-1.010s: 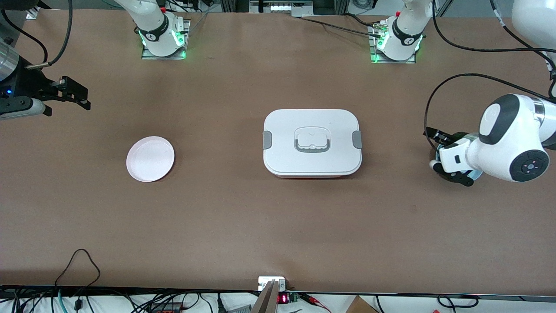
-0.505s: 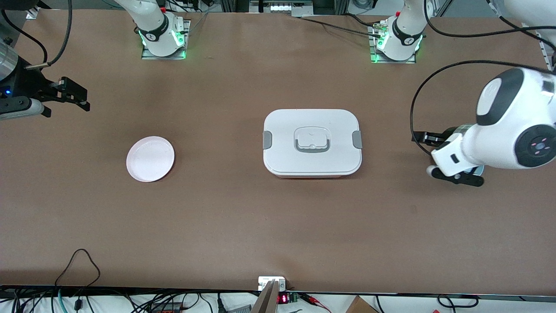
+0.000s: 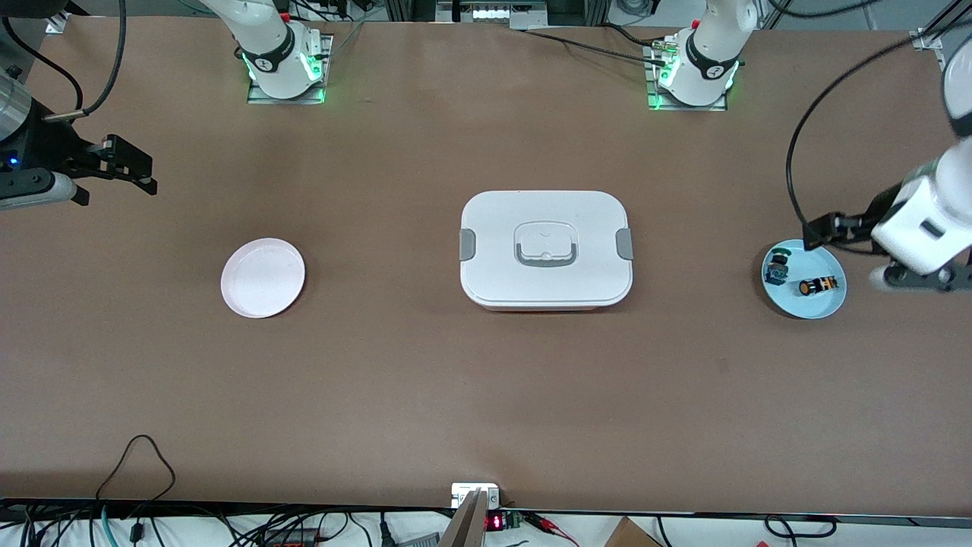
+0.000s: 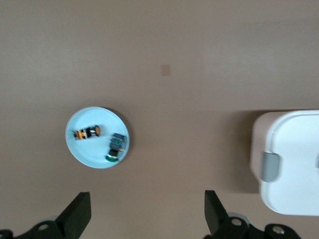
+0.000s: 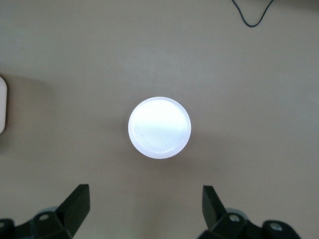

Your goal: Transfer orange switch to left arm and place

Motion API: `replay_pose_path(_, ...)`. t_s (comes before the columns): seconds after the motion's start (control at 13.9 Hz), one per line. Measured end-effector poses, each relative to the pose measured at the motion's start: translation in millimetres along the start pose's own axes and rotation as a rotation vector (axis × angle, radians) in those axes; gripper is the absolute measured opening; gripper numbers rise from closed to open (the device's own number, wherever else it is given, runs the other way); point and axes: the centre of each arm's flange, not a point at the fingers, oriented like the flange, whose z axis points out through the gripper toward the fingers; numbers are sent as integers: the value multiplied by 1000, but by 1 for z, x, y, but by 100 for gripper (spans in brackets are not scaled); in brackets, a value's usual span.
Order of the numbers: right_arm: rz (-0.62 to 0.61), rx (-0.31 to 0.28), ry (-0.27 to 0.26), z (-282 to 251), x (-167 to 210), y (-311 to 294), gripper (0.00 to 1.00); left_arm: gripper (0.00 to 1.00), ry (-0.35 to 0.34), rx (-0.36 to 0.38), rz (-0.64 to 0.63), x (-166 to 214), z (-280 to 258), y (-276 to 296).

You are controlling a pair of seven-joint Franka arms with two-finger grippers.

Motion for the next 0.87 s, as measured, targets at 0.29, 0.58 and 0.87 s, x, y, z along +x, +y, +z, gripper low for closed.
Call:
replay_pose_path(0.29,0,0,0,0,0,0,100,100,78,15,0,-49,-16,-21)
replay_pose_path(0.58,0,0,0,0,0,0,100,100,67,29,48,-58,3,-13)
replay_pose_path(0.87,0,0,0,0,0,0,100,100,76,27,45,-53,0,-14)
